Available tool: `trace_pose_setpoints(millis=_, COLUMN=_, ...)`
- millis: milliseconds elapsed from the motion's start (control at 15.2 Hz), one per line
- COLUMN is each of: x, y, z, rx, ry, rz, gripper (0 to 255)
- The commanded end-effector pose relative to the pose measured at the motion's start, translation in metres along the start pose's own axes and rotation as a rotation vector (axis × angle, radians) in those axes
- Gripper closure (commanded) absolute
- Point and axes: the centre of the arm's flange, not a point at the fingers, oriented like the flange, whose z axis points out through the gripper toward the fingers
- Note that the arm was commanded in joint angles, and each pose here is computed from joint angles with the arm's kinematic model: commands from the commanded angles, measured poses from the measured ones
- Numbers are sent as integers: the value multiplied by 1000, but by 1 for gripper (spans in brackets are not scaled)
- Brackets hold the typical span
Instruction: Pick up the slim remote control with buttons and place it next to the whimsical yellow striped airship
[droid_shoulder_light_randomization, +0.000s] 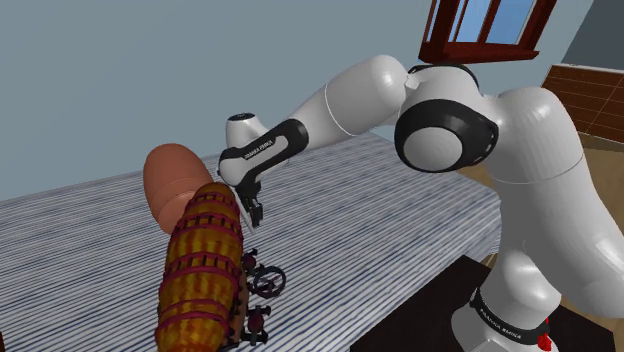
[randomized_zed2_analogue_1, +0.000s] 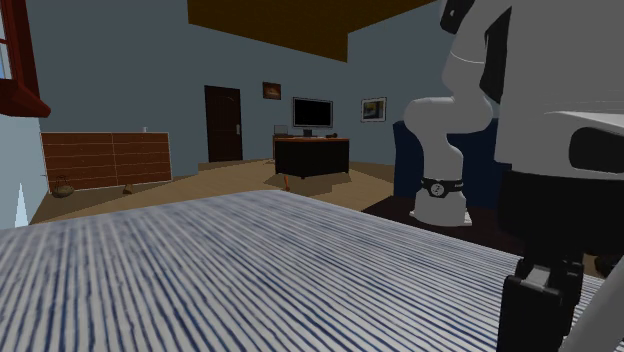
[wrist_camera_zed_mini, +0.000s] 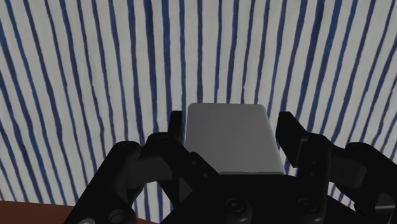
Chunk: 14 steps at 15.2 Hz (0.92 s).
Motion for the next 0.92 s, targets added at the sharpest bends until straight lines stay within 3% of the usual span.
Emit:
trace_pose_setpoints(millis=0, x=-2, y=-3, z=17, rx=11, ry=-8, rz=-1, gripper=255)
trace_pose_setpoints(millis=132, x=-2, y=-4, z=29, rx=11, ry=-8, rz=-1, gripper=255)
trace_pose_setpoints(millis=660, x=-2, y=-4, z=29, rx=11, ry=-8, rz=-1, gripper=255)
trace_pose_setpoints(millis=726, x=-3, y=-4, z=28, rx=11, ry=-7, rz=-1, gripper=0)
trace_pose_setpoints(millis=858, x=-3, y=-3, z=28, rx=11, ry=-7, rz=-1, gripper=0)
